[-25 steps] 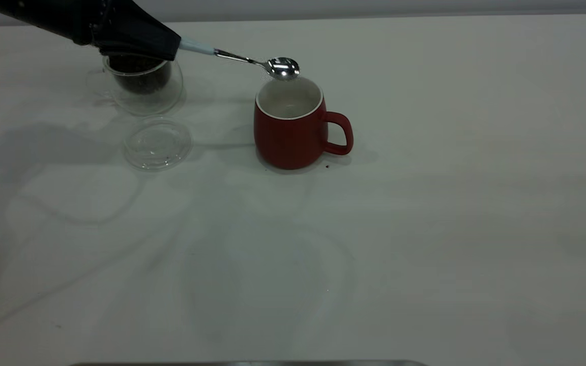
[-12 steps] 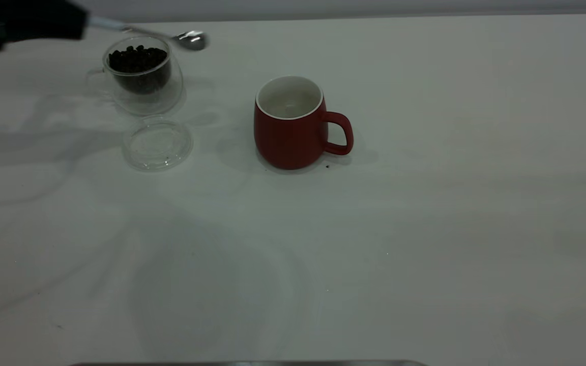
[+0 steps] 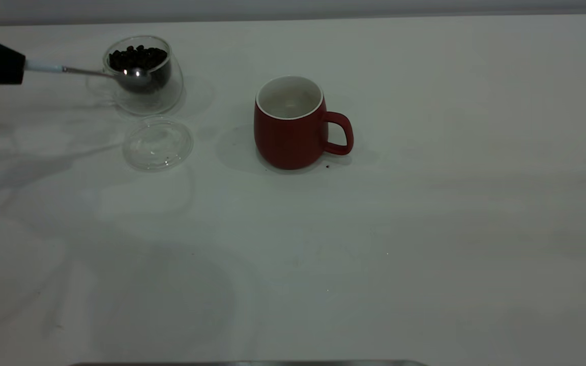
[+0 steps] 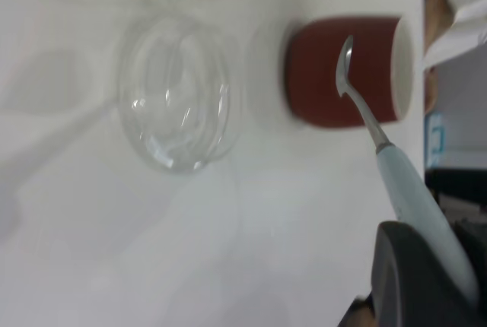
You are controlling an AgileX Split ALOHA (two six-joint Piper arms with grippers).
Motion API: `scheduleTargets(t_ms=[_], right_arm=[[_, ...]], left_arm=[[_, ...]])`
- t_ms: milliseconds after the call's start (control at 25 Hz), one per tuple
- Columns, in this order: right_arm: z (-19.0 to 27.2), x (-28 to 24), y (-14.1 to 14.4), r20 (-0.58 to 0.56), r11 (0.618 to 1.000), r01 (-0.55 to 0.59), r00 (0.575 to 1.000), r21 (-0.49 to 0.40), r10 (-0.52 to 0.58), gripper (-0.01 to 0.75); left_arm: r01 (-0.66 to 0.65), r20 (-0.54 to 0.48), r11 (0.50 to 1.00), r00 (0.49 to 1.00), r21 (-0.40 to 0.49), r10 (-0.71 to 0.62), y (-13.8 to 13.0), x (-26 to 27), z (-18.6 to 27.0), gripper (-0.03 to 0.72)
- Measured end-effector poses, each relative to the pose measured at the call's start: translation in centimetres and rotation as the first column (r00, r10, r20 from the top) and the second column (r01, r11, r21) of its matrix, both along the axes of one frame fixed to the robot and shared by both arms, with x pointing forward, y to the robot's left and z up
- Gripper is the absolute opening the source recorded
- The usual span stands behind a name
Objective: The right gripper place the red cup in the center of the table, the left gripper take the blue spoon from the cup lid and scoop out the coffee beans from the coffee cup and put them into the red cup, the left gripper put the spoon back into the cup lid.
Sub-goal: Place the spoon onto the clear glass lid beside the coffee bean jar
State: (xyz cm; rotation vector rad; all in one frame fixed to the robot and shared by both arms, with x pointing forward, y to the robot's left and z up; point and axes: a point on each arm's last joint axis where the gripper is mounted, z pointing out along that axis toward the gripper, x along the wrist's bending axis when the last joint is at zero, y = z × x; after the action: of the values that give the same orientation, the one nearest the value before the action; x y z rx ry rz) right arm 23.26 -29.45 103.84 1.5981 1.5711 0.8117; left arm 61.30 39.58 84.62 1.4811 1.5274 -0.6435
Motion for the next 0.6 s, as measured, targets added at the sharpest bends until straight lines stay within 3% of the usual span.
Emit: scheduleTargets(t_ms=[240,600], right_arm=[[0.0,0.0,0.0,0.000,1.000,0.000,1.000,-0.001,0.000,0.573],[0.0,0.0,0.0,0.000,1.000,0.000,1.000,0.000,0.000,0.573]], left_arm=[[-0.047,-0.052,0.999,0.998,-0.008,0.047,0.0,0.1,-0.8,0.126],[-0.102,-0.198,0.995,0.975,-0.019,0.096,-0.4,-0.5,-5.8,0.126]])
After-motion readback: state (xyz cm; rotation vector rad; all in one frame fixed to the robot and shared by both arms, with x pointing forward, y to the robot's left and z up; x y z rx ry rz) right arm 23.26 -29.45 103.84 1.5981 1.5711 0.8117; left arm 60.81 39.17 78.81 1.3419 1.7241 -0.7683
